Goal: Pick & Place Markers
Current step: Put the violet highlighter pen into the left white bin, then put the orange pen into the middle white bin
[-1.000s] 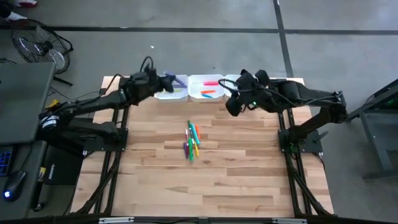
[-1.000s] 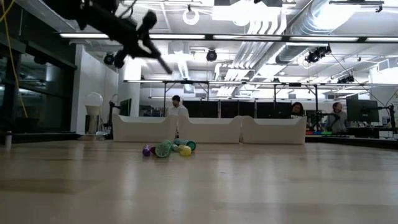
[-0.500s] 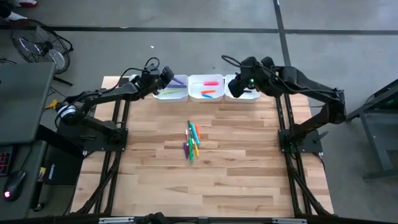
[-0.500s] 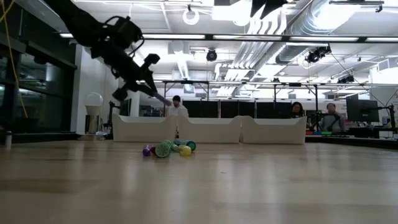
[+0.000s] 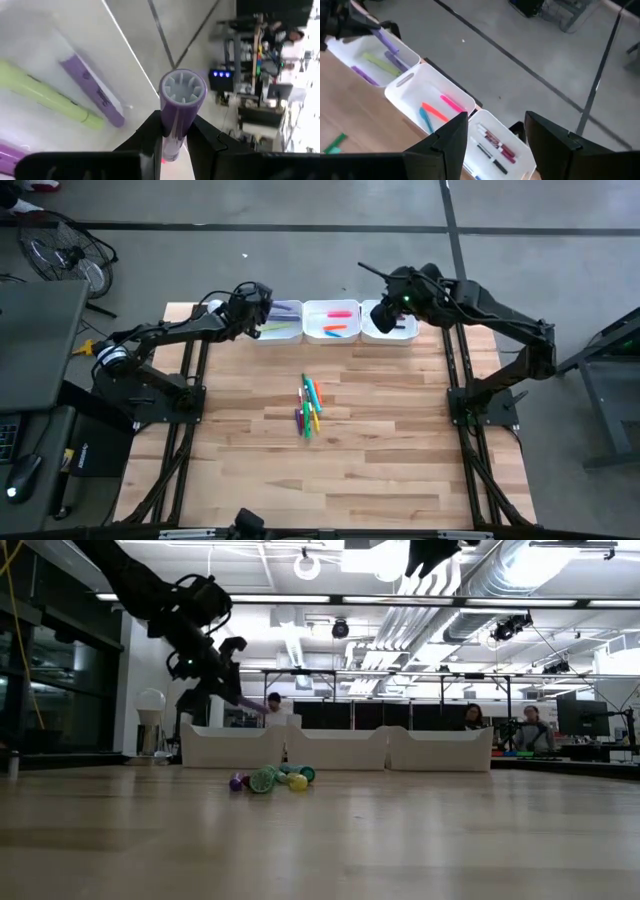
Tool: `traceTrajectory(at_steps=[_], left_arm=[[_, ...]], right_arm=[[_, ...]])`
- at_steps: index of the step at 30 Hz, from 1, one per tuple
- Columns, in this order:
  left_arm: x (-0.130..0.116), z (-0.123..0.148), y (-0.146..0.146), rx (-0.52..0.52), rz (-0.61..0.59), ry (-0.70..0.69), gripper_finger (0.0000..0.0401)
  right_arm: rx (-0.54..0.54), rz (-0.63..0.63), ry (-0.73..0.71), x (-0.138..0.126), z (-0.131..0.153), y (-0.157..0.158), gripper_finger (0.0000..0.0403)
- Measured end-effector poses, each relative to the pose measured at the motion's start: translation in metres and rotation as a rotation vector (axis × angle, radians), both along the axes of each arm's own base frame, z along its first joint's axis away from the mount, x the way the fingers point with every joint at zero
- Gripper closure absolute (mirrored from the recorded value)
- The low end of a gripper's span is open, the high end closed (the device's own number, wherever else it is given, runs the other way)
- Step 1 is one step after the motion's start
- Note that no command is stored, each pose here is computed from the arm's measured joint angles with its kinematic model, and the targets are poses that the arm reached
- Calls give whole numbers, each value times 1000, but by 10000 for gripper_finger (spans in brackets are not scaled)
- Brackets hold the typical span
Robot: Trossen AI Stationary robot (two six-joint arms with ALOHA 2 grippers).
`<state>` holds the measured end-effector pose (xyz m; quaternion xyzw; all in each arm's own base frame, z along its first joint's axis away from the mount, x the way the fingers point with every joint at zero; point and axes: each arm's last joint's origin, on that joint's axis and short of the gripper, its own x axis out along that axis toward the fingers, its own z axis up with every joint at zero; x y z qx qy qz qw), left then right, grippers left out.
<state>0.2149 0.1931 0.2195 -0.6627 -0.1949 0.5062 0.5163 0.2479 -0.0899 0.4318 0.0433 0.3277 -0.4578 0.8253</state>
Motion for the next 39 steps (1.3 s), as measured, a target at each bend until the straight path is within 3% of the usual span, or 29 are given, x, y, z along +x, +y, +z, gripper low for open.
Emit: traceTrajectory(at_steps=[8, 13, 24, 39], left_arm=[[3, -14, -21, -146, 158, 2, 340], [3, -17, -28, -187, 223, -16, 340], [12, -32, -27, -260, 193, -32, 325], [18, -33, -27, -222, 154, -12, 293]], right_arm=[[-40, 53, 79, -1, 0, -3, 217], [-53, 62, 107, -2, 0, -7, 217], [-43, 118, 130, -2, 0, -7, 217], [-38, 124, 143, -3, -1, -7, 217]])
